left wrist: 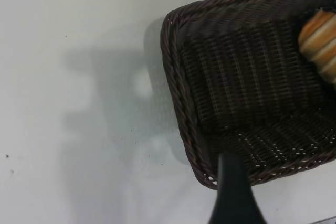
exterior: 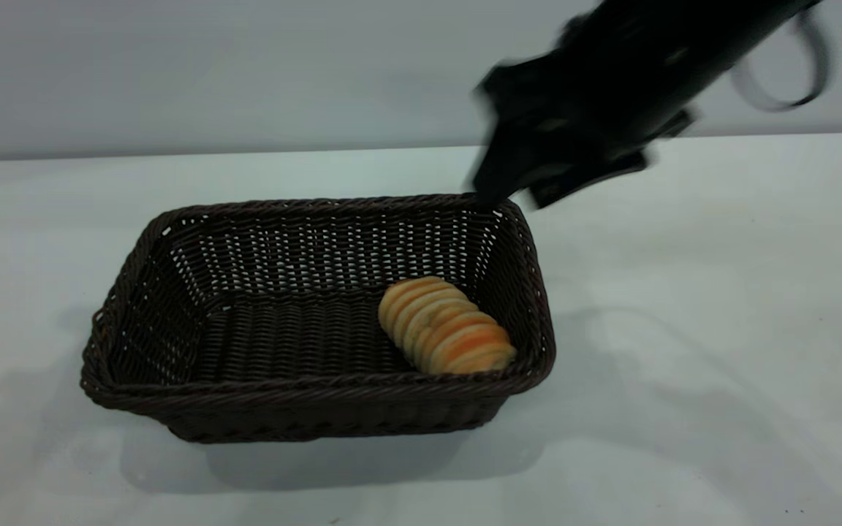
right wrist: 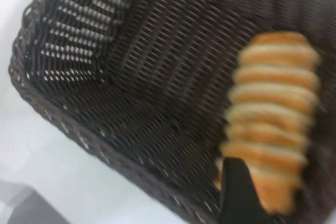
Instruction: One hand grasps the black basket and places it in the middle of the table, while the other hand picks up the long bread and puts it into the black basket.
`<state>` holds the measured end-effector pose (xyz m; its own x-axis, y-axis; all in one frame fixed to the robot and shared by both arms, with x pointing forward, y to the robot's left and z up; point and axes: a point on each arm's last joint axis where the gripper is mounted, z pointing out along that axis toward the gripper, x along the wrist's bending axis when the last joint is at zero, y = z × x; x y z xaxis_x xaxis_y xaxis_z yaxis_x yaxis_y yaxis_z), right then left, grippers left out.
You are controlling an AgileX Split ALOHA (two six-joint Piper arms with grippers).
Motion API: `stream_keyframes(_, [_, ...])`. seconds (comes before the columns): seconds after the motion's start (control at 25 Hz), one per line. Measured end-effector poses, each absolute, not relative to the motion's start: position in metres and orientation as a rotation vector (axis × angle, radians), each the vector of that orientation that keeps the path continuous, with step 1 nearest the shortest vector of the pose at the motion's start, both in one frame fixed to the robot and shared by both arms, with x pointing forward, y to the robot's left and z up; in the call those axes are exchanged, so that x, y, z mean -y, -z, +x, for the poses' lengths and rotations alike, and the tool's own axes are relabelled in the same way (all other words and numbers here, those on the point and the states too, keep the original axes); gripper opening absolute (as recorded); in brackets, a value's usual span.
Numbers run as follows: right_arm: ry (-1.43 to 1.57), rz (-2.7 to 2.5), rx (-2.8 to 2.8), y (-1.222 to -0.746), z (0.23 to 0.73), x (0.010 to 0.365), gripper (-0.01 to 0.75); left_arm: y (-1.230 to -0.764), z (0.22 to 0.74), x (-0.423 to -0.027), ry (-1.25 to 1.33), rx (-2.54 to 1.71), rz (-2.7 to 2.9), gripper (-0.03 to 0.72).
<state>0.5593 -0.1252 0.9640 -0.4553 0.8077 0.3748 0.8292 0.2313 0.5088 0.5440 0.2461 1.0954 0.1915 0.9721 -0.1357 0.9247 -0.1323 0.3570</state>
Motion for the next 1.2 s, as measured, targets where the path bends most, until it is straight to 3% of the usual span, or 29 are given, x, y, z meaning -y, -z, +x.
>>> stream_keyframes(0.28, [0.51,-1.921,2.42,-0.995,0.544,0.225,0.401,-1.111,0.527,-0.253,-0.244,-1.787,2.155,0.537])
stream_keyframes(0.48, [0.304,-1.982,2.497,-1.034,0.511,0.251,0.4,-1.13,0.502,-0.264,-0.316,-1.842,2.188,0.537])
stream_keyframes(0.8, [0.516,-2.025,2.577,-1.088,0.428,0.263,0.398,-1.159,0.446,-0.274,-0.44,-1.792,2.125,0.537])
stream_keyframes(1.2, [0.823,-2.048,2.652,-1.099,0.34,0.274,0.398,-1.122,0.36,-0.286,-0.477,-1.776,2.081,0.537])
